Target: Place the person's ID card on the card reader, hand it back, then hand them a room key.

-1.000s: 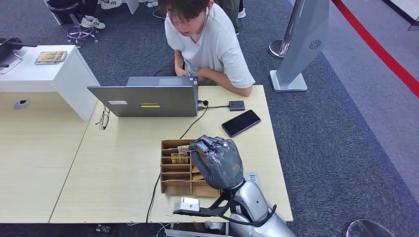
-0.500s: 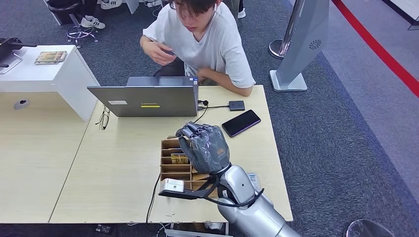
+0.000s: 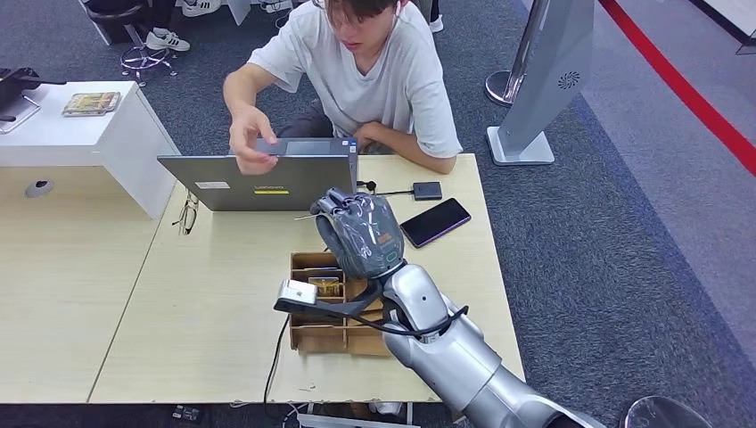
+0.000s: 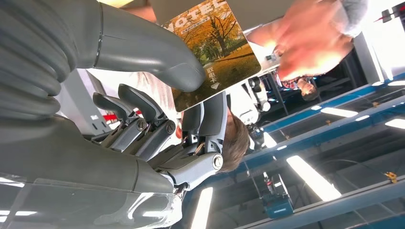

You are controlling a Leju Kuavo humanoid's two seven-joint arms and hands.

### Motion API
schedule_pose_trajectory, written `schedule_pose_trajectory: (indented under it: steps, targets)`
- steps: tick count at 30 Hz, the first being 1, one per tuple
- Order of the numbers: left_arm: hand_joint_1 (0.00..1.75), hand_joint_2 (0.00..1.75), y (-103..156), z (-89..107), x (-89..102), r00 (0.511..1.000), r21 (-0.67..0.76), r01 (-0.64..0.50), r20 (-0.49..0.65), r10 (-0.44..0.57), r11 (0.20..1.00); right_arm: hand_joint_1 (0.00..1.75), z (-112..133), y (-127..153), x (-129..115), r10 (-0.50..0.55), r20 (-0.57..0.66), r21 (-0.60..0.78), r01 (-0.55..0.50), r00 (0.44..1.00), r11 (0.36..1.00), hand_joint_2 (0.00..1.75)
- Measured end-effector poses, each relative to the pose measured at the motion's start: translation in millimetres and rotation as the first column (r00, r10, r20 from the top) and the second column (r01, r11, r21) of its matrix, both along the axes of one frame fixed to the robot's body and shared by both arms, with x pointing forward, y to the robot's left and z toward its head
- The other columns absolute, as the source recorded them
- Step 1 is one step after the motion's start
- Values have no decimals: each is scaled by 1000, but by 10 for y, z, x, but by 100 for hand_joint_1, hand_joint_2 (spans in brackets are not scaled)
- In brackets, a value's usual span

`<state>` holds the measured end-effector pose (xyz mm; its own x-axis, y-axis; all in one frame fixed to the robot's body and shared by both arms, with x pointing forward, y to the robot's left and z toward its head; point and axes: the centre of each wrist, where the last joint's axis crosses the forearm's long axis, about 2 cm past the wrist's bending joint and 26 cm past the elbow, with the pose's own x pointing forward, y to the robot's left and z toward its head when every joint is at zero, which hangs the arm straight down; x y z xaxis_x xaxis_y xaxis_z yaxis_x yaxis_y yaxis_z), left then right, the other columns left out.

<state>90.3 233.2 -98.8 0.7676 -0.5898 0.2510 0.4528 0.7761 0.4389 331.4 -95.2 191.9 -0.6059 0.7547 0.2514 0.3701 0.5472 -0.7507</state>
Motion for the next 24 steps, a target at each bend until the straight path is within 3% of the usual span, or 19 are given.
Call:
schedule_pose_trajectory:
  steps: [17, 18, 21, 22, 24]
  targets:
    - [0, 0, -11, 6, 22, 1000, 1, 18, 6, -18, 1000, 171, 179, -147, 214, -88, 5, 25, 87, 996, 996, 175]
    - [0, 0, -11, 5, 21, 1000, 1, 18, 6, -18, 1000, 153, 188, -151, 216, -89, 7, 28, 89, 996, 996, 175]
    - [0, 0, -12, 5, 19, 1000, 2, 20, 7, -20, 1000, 30, 219, -161, 218, -91, 13, 44, 90, 996, 995, 175]
    - [0, 0, -13, 5, 18, 1000, 2, 21, 8, -21, 1000, 4, 232, -165, 218, -92, 15, 50, 91, 996, 995, 175]
    - [0, 0, -13, 5, 17, 1000, 2, 25, 10, -25, 1000, 0, 255, -174, 216, -94, 20, 59, 92, 995, 994, 175]
